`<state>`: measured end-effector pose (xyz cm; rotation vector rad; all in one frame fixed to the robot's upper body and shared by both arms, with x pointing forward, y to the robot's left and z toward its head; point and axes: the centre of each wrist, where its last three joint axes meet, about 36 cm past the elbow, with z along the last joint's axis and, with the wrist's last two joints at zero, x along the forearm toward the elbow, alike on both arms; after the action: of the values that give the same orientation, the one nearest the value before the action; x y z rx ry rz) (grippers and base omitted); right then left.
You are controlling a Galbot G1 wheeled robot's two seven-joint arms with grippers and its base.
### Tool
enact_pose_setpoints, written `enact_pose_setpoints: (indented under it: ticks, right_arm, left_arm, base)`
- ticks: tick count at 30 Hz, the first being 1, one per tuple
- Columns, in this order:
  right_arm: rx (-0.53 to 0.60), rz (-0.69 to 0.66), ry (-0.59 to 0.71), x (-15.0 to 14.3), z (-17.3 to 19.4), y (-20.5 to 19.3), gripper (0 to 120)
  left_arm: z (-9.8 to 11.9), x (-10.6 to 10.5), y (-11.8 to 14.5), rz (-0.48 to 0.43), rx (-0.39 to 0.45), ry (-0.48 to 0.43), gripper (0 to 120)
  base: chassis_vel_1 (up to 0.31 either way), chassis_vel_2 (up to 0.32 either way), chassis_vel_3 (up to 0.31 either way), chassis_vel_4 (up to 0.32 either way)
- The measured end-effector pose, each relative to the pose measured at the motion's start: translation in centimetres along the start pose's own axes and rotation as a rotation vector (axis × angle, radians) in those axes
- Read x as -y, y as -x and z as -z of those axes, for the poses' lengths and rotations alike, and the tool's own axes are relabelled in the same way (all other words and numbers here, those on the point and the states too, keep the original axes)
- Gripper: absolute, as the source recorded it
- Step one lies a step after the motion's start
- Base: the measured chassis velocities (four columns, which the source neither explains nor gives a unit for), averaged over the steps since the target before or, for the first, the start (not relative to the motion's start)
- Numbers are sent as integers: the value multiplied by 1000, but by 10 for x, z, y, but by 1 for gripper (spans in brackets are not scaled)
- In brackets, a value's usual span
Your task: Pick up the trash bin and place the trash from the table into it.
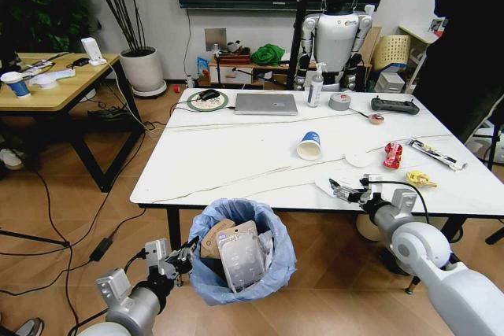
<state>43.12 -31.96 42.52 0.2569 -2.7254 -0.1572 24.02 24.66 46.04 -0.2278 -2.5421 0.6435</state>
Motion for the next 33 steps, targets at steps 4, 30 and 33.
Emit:
enact_pose_setpoints:
  ticks: [4,30,33]
  right_arm:
    - [-14,10,-9,-3,-3,7,100]
    - [-55,-21,-31,19,-20,11,34]
    - [-62,-17,-46,18,-23,8,16]
  left_arm:
    - [0,0,1,1,-1,-2,0]
    - [0,0,1,-2,1,-8,0]
    - [1,0,2,-3,2,-6,0]
  base:
    - [0,0,0,0]
    - [0,0,0,0]
    - [0,0,0,0]
